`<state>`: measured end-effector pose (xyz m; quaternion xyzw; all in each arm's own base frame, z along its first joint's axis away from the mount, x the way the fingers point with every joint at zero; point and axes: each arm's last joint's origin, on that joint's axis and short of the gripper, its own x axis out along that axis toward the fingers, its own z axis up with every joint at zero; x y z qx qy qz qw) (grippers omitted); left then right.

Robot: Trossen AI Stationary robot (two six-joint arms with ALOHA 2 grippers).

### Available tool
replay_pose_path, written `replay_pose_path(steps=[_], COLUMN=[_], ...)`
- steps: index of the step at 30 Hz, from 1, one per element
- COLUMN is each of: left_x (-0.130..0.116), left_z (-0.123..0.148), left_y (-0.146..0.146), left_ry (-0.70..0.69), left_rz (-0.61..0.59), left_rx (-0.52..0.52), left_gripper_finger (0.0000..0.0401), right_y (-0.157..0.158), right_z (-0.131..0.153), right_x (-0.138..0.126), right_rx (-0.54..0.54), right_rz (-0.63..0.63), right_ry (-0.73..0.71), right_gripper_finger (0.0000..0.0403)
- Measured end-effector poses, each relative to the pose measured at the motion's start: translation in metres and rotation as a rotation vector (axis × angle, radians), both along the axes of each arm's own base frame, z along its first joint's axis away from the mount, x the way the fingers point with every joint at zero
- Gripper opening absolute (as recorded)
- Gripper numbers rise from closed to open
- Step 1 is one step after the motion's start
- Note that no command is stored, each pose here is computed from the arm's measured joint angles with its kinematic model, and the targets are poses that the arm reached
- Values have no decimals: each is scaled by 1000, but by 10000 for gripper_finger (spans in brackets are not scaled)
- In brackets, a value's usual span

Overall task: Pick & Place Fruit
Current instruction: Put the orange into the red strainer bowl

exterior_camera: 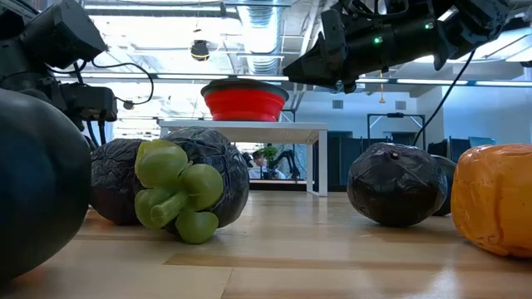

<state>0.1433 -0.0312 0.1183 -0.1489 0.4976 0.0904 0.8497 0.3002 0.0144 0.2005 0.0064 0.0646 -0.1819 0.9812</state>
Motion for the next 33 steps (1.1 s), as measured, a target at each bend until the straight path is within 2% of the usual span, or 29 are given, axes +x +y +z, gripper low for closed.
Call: replay_pose_path(steps=[4, 9, 14, 19, 23, 26, 29, 33], left_x=[8, 41, 74, 117, 151, 167, 175, 175], left_z=[9, 48, 96, 150, 189, 209, 209, 189], left_y=[-2, -4, 10, 44, 84, 124, 165, 208], left_ry=[-34, -362, -697, -789, -752, -648, -483, -320], left_rz=[-42, -116, -136, -152, -109, -15, 54, 126], left_rx=[31, 122, 321, 547, 690, 735, 717, 683], left_gripper_finger=[176, 177, 177, 177, 177, 177, 177, 177], right_y=[0, 0, 2, 11, 21, 29, 34, 37], right_z=[0, 0, -1, 0, 3, 6, 6, 6], right_x=[0, 0, 0, 0, -1, -2, -2, -3], right_rx=[0, 0, 11, 34, 39, 43, 45, 45], right_rz=[0, 0, 8, 33, 69, 94, 111, 120], right_ry=[0, 1, 0, -20, -56, -81, -85, -84], right_gripper_finger=[118, 118, 118, 118, 118, 118, 118, 118])
